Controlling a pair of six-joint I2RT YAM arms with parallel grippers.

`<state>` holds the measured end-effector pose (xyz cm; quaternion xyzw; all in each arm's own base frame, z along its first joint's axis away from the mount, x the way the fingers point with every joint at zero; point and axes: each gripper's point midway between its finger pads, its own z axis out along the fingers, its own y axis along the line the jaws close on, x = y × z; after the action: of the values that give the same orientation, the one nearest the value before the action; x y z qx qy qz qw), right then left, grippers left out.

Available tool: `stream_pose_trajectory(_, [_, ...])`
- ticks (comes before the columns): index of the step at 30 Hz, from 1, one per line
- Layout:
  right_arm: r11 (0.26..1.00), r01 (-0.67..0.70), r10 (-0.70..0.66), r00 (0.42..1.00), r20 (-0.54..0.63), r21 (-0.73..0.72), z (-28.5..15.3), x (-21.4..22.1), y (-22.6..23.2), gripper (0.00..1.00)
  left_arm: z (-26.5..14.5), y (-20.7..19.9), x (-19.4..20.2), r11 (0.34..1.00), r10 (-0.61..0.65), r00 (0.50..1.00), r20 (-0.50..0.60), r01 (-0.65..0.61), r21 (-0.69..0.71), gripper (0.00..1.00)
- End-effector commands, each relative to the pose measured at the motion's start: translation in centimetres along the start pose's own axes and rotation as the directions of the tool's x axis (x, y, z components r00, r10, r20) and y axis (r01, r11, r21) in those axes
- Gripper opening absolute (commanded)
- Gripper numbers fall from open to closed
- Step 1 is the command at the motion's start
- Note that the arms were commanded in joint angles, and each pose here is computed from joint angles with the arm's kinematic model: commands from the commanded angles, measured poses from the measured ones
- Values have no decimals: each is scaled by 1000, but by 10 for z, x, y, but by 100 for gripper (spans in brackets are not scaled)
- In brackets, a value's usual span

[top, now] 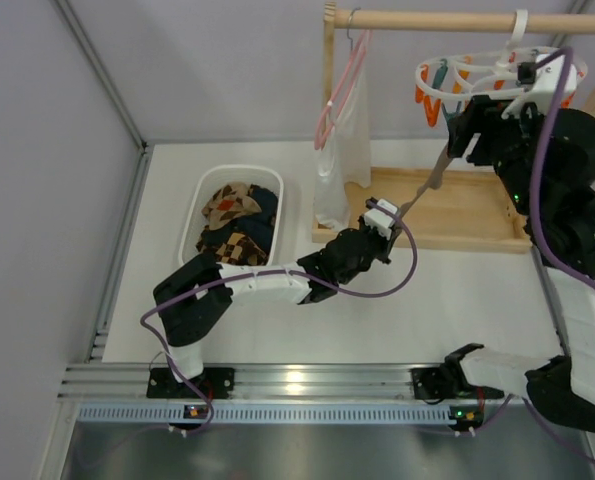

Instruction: Remove the socks clipped to the hanger

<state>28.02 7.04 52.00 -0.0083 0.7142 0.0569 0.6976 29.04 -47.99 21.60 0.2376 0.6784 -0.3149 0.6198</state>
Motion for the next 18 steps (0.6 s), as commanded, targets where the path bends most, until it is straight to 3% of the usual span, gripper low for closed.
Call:
stream_pose_trajectory(1, [1000,10,-9,999,-40,19,15,8,-5,65,-8,-9,-29,998,-46,997,65,44,35,0])
stream_pose_trajectory(11, [999,6,-2,993,-117,37,65,33,-27,59,-9,-11,-26,998,-47,997,58,45,48,0])
stream_pose_trajectory(18, [999,4,0,995,-101,44,90,31,-36,55,-9,-14,-29,997,-55,997,62,52,60,0])
